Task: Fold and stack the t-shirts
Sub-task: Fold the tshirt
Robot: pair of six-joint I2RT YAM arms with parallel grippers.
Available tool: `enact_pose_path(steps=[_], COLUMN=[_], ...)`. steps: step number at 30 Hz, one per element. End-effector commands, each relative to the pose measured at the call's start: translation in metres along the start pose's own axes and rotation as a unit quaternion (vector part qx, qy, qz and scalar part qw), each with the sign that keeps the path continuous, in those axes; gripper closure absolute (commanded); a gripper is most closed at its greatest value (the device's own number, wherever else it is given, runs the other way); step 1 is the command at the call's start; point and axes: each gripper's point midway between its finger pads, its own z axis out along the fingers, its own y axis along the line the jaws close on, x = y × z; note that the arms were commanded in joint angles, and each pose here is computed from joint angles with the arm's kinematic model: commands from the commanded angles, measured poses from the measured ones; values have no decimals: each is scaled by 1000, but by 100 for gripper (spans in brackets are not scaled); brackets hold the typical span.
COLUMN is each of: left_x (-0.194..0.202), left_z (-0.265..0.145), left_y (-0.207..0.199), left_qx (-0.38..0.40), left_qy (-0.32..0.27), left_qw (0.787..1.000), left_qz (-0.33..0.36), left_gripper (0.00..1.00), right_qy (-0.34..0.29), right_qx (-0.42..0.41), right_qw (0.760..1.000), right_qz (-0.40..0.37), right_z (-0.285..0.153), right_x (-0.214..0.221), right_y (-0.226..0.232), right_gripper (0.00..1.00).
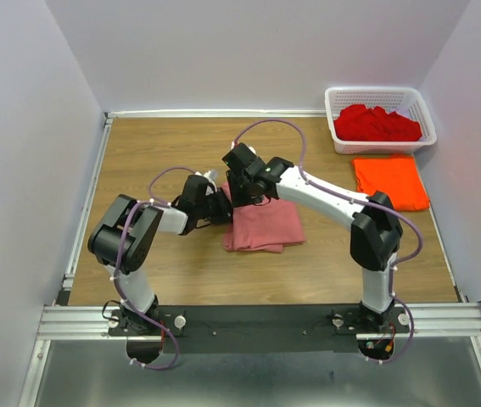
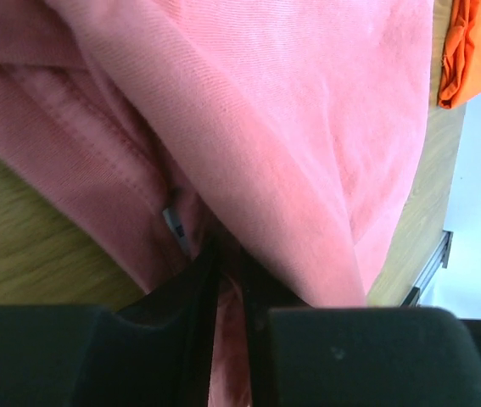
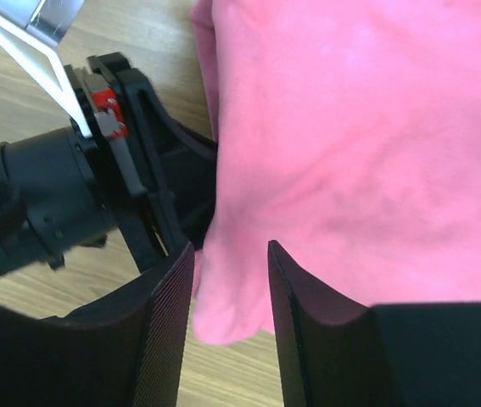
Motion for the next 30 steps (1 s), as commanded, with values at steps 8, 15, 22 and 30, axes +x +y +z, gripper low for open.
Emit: enact_pose_path(steps=[8,15,22,30], left_x=[-17,-30,-53,-79], left_z=[-44,-103,-117,-72], left_y=[17,7,-67,-62], left_qx=[-68,-107,-41,-68], left_qy=[-35,-107,-136,-132], left_qw=[997,988,987,984], left_qz=[9,22,70,103], left_gripper=[54,37,37,52], right_qy=[-47,-50,-34,-6], right_qx=[39,38,-67,-249], right_qw=[998,998,996,968], right_qz=[3,8,41,35], right_z=[-39,-57,-60,-57], right_x=[-7,-1,12,34], right_y=[-36,-64,-71,-20], right_gripper=[49,47,49,52])
